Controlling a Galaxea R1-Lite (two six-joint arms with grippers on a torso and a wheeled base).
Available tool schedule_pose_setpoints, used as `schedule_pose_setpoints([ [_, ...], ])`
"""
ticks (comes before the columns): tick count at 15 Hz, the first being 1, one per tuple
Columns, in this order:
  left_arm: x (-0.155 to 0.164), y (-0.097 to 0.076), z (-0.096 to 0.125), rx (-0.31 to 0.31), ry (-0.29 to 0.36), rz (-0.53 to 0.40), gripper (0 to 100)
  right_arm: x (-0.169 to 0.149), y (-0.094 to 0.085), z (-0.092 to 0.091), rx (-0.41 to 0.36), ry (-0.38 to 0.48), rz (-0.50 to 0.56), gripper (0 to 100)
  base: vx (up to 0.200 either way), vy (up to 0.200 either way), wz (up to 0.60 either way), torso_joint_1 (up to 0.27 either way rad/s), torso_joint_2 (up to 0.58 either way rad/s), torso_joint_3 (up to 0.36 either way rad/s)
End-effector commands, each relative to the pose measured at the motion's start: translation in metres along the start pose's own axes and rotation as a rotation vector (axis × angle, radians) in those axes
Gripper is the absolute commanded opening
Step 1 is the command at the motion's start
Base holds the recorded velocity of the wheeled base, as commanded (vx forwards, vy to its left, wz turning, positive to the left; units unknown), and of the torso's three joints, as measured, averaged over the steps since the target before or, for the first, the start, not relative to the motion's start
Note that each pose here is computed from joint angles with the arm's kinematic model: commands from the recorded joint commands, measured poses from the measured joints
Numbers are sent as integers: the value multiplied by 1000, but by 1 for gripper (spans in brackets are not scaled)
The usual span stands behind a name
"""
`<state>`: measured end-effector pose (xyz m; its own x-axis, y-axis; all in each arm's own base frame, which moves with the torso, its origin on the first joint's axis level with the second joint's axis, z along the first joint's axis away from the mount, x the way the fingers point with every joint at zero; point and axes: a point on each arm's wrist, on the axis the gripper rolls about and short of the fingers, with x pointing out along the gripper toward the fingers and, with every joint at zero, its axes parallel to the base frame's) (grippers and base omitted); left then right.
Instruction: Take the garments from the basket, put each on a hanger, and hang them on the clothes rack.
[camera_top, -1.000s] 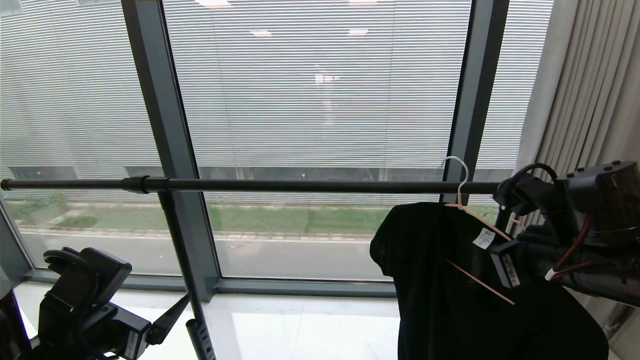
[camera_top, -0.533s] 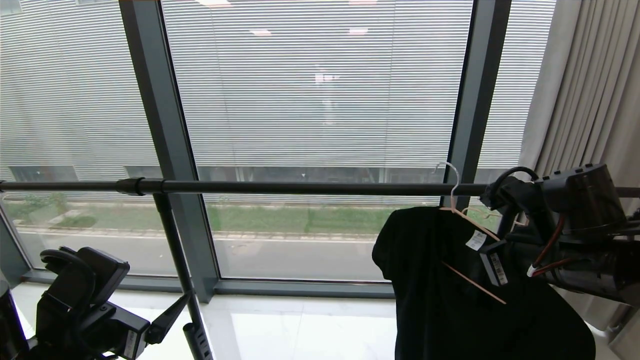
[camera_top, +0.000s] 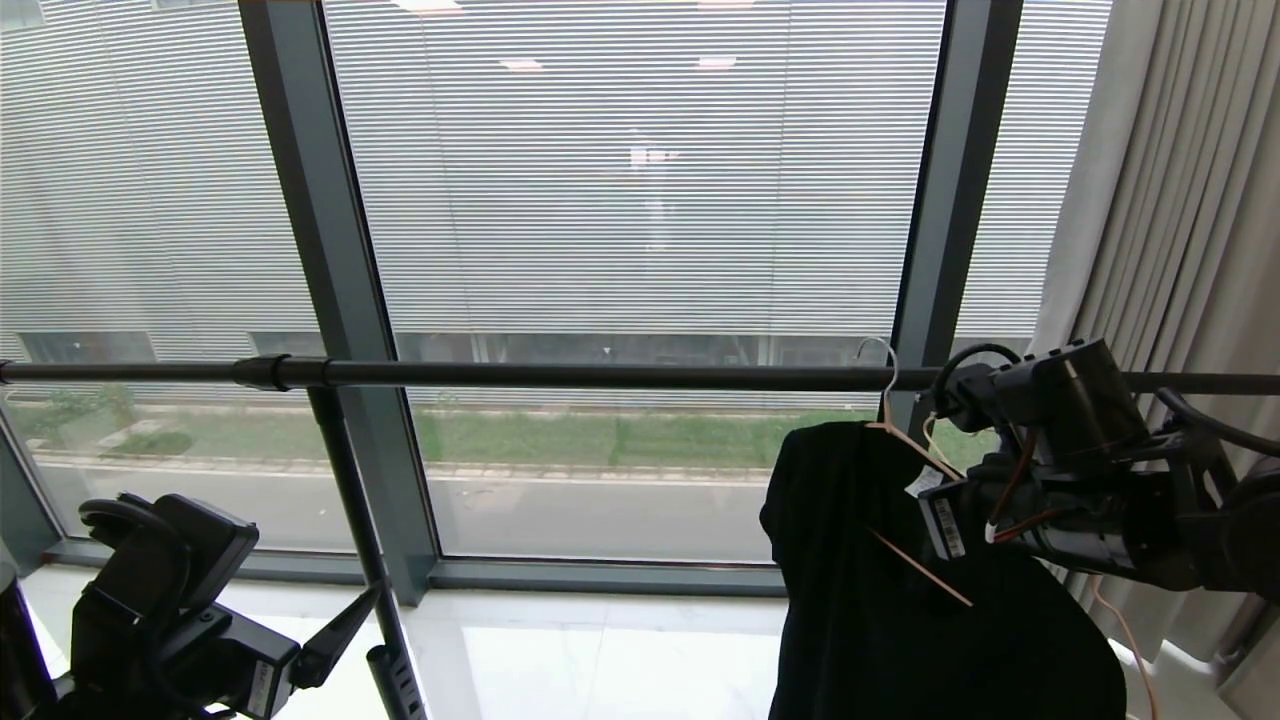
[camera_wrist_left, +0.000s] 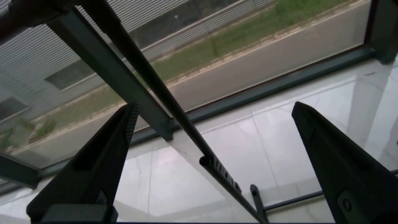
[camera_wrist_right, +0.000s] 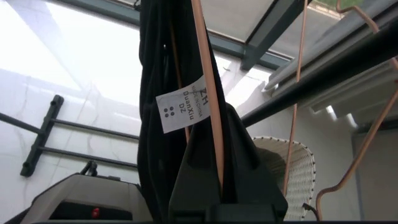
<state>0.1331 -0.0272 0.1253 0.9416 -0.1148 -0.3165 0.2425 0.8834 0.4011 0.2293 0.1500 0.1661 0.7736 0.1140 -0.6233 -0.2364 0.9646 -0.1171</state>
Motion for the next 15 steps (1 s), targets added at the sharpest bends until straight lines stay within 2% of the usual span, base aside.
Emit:
schedule_pose_setpoints([
  [1, 0, 0, 0, 0, 0, 0, 100, 7, 2, -3, -8, 21, -4, 0, 0, 0, 0, 0, 0, 0],
  [5, 0, 0, 1, 1, -3, 3, 100, 15, 5, -6, -2, 49, -8, 0, 0, 0, 0, 0, 0, 0],
  [10, 0, 0, 0, 0, 0, 2, 100, 13, 7, -6, 28, 45, -2, 0, 0, 0, 0, 0, 0, 0],
  [11, 0, 0, 0, -1, 1, 2, 100, 10, 9, -5, 50, 37, 5, 100, 0, 0, 0, 0, 0, 0],
  [13, 0, 1, 0, -4, 4, 15, 100, -5, 11, -2, 87, -2, 34, 100, 0, 0, 0, 0, 0, 0],
  [15, -1, 4, -1, -7, 16, 54, 100, -21, 9, -1, 89, -36, 54, 100, 0, 0, 0, 0, 0, 0],
])
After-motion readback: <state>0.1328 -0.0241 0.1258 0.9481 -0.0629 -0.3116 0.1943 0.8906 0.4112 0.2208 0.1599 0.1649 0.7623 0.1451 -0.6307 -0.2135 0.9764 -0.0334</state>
